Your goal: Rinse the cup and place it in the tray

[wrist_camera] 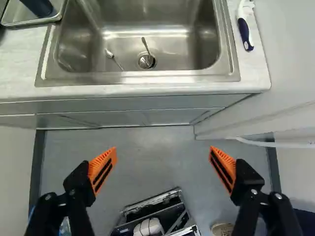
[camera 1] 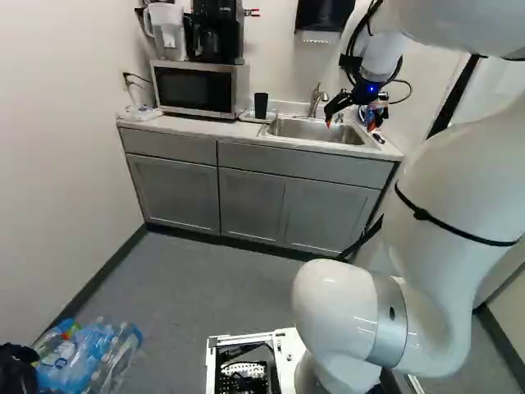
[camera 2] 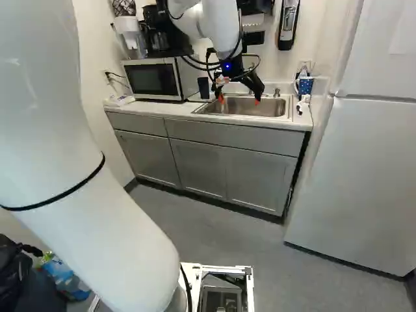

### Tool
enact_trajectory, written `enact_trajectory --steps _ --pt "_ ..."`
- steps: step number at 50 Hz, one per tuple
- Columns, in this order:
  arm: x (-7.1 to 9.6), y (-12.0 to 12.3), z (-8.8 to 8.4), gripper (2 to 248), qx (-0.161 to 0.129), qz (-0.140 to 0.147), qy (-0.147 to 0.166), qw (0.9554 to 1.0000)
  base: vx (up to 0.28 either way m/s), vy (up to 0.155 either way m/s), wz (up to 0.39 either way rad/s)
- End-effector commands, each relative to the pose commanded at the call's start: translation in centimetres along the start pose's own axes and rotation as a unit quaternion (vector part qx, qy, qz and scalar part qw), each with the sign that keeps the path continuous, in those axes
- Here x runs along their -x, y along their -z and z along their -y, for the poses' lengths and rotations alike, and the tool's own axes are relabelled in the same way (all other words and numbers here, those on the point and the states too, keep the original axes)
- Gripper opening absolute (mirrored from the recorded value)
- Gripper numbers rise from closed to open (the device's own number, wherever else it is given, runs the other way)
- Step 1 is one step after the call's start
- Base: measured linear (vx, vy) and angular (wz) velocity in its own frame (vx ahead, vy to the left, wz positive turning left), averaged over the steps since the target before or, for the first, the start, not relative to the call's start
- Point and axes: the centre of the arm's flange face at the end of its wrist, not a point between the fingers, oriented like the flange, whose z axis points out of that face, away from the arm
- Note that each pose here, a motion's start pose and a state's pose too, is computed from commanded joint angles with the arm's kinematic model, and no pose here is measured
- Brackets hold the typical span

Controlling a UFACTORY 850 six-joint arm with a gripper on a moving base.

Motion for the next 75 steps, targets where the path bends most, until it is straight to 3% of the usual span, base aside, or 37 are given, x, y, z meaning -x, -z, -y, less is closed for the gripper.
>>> enact_trajectory --steps 75 --pt "0.73 -0.77 0.66 247 -0.002 -0.011 0.004 0.9999 -0.021 0.009 0.005"
